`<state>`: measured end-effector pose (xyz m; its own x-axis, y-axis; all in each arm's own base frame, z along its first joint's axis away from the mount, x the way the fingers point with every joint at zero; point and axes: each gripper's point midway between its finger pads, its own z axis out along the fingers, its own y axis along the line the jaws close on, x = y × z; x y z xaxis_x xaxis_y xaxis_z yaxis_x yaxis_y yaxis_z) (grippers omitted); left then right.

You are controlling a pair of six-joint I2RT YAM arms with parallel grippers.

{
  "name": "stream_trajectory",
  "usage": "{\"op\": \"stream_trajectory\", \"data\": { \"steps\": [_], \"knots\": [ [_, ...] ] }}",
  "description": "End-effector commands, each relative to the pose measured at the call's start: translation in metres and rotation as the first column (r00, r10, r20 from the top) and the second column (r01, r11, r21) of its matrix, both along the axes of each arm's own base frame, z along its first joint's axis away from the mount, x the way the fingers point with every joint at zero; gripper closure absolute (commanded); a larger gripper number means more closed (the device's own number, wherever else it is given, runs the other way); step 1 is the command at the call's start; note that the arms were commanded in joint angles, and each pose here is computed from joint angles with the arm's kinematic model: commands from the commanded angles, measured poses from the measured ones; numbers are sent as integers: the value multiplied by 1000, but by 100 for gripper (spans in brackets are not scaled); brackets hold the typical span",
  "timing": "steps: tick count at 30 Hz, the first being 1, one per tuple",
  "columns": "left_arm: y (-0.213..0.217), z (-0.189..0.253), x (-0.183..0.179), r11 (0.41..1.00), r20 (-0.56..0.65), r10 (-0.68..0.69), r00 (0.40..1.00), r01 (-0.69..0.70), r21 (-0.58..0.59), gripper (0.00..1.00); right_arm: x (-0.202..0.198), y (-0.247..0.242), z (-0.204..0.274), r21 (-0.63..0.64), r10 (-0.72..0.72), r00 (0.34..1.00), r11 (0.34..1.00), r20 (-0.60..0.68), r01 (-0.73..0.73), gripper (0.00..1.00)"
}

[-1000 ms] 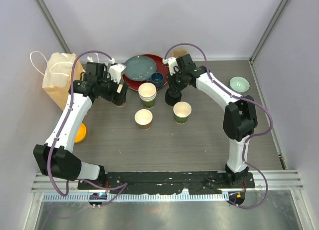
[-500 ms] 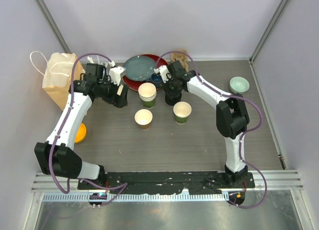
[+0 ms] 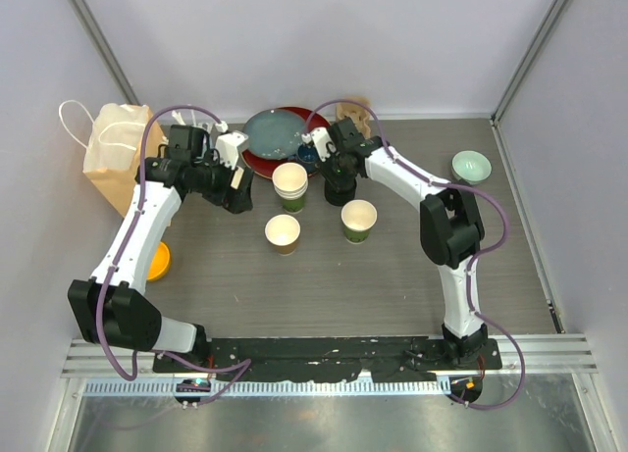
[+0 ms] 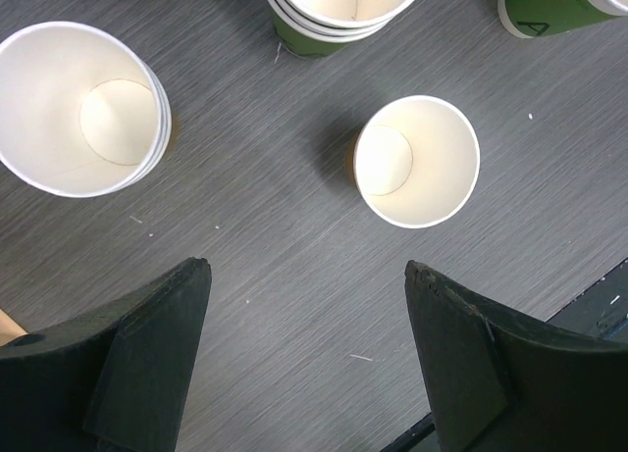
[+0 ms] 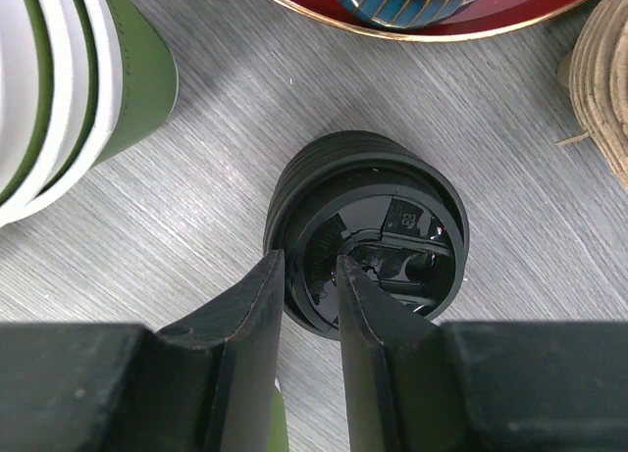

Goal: Pack the takeout coffee

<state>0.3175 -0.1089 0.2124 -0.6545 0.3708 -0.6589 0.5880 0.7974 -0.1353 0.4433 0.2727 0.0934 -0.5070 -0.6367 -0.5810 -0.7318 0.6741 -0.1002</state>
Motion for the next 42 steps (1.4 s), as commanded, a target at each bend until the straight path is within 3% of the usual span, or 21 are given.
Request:
{"op": "stream_trajectory", "data": {
  "steps": [1, 14, 21, 28, 38, 42],
  "knots": [
    [-2, 8, 2, 1000, 21, -25, 999, 25, -10, 16, 9, 4, 11, 9, 12, 999, 1000, 34, -13, 67],
    [-4, 10, -1, 999, 17, -49, 999, 49, -20, 16, 16, 3, 15, -70, 6, 988, 998, 156, 5, 68],
    [-6, 10, -2, 998, 14, -63, 998, 63, -25, 16, 13, 3, 3, -90, 18, 991, 996, 130, -7, 70],
    [-7, 11, -4, 997, 12, -71, 997, 71, -27, 16, 10, 5, 13, -77, 29, 990, 997, 141, -19, 99],
    [-6, 14, -5, 997, 17, -74, 997, 74, -27, 16, 10, 7, 52, 7, -18, 983, 1000, 185, 17, 99],
    [-7, 14, -6, 996, 18, -80, 997, 80, -26, 16, 14, 6, 76, 101, -67, 980, 994, 188, 48, 74]
  ]
}}
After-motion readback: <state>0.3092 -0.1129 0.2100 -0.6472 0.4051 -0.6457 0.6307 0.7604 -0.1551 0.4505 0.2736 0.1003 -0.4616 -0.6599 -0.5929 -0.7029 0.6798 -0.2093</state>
